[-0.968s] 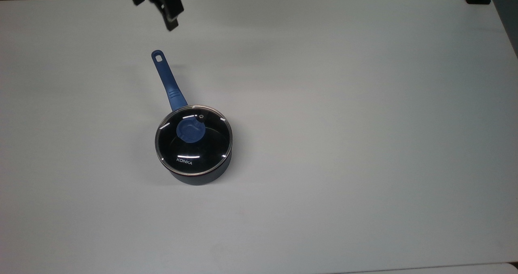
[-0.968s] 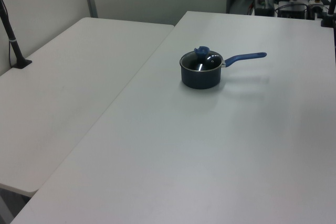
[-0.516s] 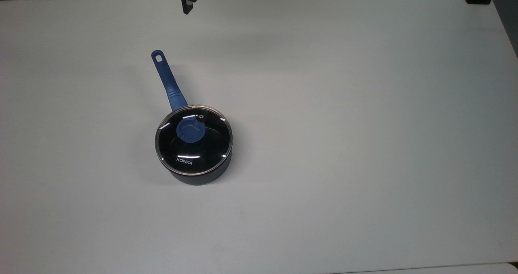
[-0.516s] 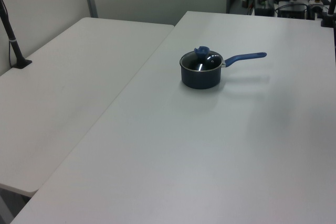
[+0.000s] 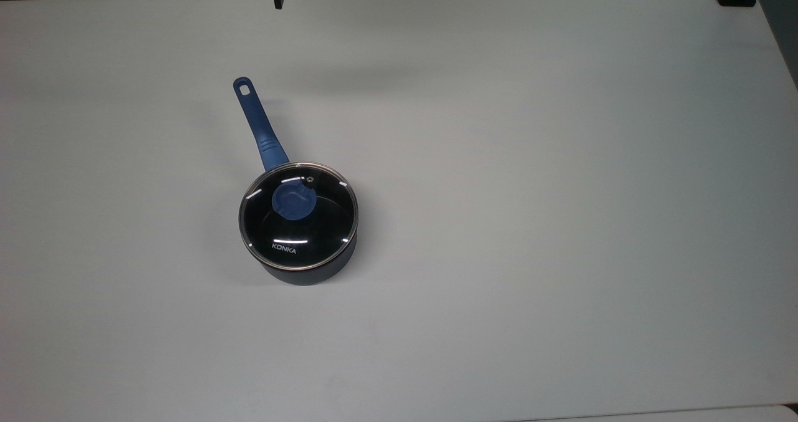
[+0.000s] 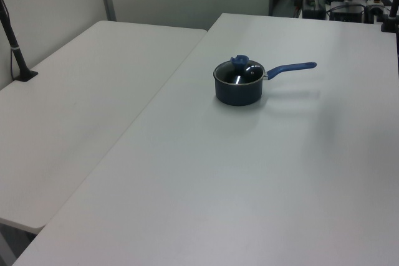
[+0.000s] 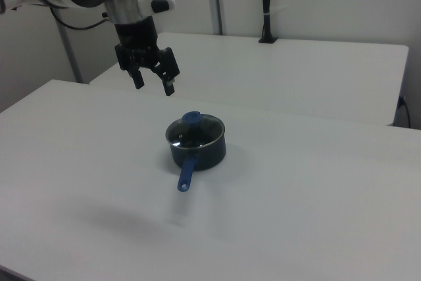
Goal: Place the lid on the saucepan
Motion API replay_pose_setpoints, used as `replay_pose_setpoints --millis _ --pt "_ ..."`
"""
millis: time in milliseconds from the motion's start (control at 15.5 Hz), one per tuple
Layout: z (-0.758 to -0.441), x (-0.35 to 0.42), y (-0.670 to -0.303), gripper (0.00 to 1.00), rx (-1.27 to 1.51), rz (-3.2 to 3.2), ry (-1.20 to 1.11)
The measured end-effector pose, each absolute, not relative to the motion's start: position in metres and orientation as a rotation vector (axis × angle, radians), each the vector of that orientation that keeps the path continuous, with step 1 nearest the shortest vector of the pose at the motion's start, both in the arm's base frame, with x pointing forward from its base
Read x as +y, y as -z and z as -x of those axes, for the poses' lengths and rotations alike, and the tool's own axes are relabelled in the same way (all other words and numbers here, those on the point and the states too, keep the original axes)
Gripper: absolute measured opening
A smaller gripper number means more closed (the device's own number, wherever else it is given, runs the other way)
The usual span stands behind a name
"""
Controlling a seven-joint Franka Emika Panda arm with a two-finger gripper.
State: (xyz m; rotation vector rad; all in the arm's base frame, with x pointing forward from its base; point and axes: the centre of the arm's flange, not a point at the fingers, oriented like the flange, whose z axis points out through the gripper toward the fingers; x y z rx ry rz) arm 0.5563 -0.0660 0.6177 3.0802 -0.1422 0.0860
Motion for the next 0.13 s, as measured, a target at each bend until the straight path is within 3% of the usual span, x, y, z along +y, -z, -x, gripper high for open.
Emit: replay_pose_setpoints --millis 129 --pt "-0.5572 -0.0659 -0.6175 1.0 -0.133 -3.08 -0.092"
